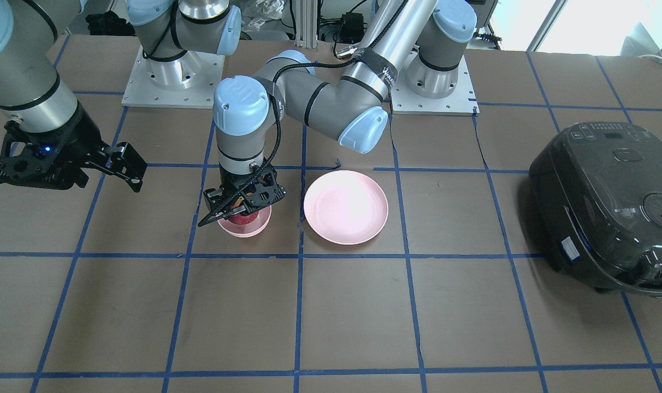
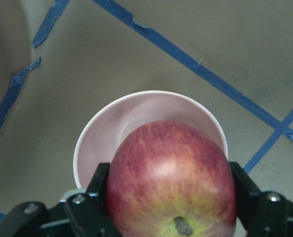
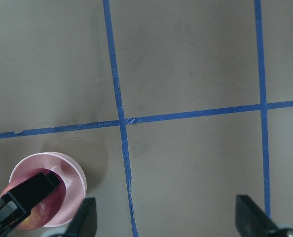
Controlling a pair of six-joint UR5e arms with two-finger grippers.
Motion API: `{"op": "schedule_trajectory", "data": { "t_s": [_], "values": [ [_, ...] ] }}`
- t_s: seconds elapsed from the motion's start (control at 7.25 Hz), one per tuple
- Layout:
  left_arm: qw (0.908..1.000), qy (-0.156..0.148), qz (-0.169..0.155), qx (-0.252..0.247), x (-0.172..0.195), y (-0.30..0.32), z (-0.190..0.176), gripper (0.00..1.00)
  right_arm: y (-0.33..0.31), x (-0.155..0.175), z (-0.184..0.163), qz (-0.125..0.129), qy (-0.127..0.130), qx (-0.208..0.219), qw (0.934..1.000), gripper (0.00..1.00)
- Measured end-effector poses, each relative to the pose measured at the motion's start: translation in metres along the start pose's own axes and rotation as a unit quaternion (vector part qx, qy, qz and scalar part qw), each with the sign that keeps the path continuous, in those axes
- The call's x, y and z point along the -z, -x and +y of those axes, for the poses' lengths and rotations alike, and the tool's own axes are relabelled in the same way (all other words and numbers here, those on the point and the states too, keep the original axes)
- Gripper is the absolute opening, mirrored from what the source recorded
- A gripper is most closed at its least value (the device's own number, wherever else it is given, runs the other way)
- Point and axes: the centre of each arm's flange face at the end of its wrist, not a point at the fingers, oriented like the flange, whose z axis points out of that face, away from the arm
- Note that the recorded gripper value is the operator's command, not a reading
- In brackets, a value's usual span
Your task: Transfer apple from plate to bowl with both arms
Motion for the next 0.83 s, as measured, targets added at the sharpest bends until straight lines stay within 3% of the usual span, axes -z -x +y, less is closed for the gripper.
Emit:
{"op": "schedule_trajectory", "data": {
  "t_s": [0.28,0.83],
  "values": [
    [1.0,0.002,-0.006,-0.003,-0.006,0.001,0.0,1.0,0.001,0.006,0.002,0.0,-0.006,0.001,1.0,1.0],
    [0.9975,-0.001,0.004,-0.07,0.008,0.001,-0.004,1.0,0.006,0.023,0.014,-0.007,-0.022,0.003,0.9997,1.0]
  ]
}}
